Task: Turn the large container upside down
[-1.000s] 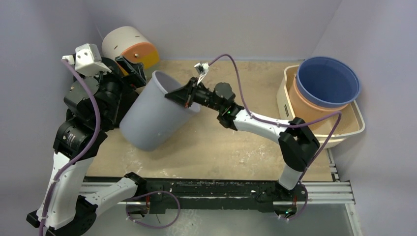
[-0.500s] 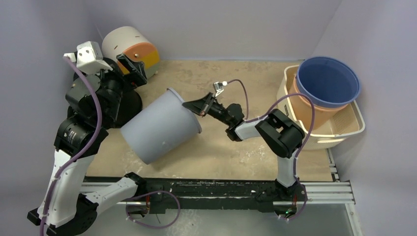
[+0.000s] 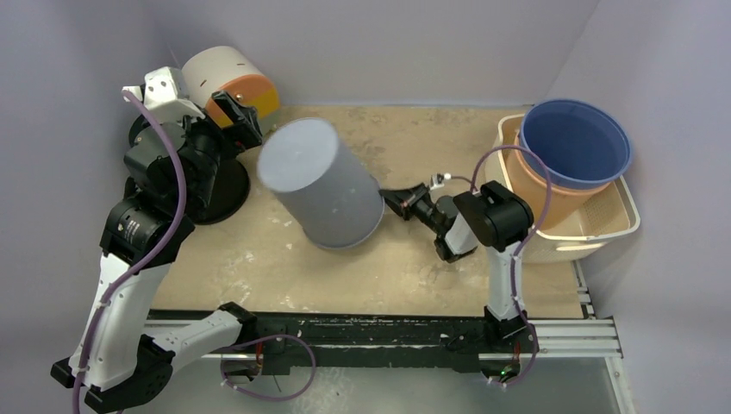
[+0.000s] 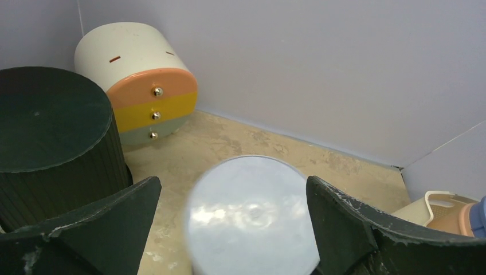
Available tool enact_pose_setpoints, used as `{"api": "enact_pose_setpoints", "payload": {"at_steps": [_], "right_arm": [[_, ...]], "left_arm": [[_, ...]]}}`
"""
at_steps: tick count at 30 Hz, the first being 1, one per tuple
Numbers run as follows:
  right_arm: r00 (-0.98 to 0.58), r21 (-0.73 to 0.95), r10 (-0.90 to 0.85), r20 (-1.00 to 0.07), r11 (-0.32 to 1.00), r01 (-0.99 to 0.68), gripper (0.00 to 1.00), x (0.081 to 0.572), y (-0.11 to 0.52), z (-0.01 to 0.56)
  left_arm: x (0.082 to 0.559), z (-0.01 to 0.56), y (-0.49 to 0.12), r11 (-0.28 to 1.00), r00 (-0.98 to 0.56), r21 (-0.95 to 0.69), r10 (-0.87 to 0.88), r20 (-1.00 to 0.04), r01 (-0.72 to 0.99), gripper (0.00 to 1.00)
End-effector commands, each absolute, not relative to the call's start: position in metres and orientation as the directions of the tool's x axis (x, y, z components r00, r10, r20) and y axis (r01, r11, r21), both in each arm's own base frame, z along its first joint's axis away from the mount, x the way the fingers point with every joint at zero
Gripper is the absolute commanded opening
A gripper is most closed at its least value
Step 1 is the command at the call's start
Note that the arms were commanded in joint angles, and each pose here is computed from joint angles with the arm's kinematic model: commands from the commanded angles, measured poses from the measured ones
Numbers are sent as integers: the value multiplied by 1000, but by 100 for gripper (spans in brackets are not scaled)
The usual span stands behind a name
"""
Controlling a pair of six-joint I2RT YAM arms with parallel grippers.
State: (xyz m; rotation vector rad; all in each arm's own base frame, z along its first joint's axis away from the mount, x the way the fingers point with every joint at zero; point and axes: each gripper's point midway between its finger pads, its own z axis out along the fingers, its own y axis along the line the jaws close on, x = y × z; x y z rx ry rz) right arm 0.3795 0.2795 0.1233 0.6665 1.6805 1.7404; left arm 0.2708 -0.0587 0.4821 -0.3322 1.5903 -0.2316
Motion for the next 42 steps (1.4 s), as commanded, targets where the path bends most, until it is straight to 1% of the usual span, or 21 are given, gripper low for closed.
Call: {"api": "enact_pose_setpoints", "payload": {"at_steps": [1,5,10,13,15,16,17,19,22,23,26,31,32,34,37,41,42], "right_arm": [[-677,950,700,-227,7,-312,0,346,272,129],[-668,956,707,-234,42,-290,0,349,269,114],[-657,954,702,-273,111,-278,0,354,269,105],[-645,944,692,-323,189,-270,0,359,269,103],[-629,928,681,-374,276,-252,0,369,267,101],[-613,907,669,-421,328,-265,4,374,267,107],[-609,884,646,-460,392,-252,12,379,266,103],[-586,827,604,-540,508,-239,29,389,261,103],[-582,732,525,-621,654,-192,53,399,252,97],[-579,701,497,-646,686,-194,59,401,251,97],[-606,641,433,-667,749,-171,74,403,248,88],[-637,587,383,-669,798,-138,79,398,242,71],[-641,557,360,-678,821,-129,85,396,240,69],[-641,467,297,-707,877,-109,89,393,238,67],[-617,335,212,-758,938,-88,99,386,238,74],[-596,254,134,-792,959,-122,100,385,252,76],[-586,254,131,-800,958,-132,100,391,258,81]], "left_arm": [[270,493,-58,931,9,-361,-361,-932,-56,94],[273,486,-61,932,-3,-357,-358,-934,-56,95],[277,478,-63,937,-18,-344,-346,-938,-65,94],[279,474,-64,939,-25,-339,-341,-940,-67,94],[281,471,-65,941,-34,-332,-335,-942,-68,94],[282,470,-66,942,-38,-329,-332,-942,-66,94],[283,469,-68,943,-45,-328,-330,-943,-62,94],[286,464,-70,946,-59,-319,-322,-945,-62,95],[288,457,-73,950,-79,-307,-311,-947,-61,94],[290,455,-74,951,-85,-303,-308,-948,-63,94],[290,453,-75,951,-85,-305,-309,-947,-57,94],[292,451,-77,951,-92,-305,-308,-947,-51,94],[292,451,-77,952,-95,-302,-306,-947,-52,94],[292,451,-78,955,-101,-293,-297,-950,-52,94],[294,454,-80,958,-106,-285,-288,-952,-42,95],[298,454,-86,959,-115,-282,-282,-952,-23,95],[299,453,-87,959,-118,-282,-282,-952,-20,95]]}}
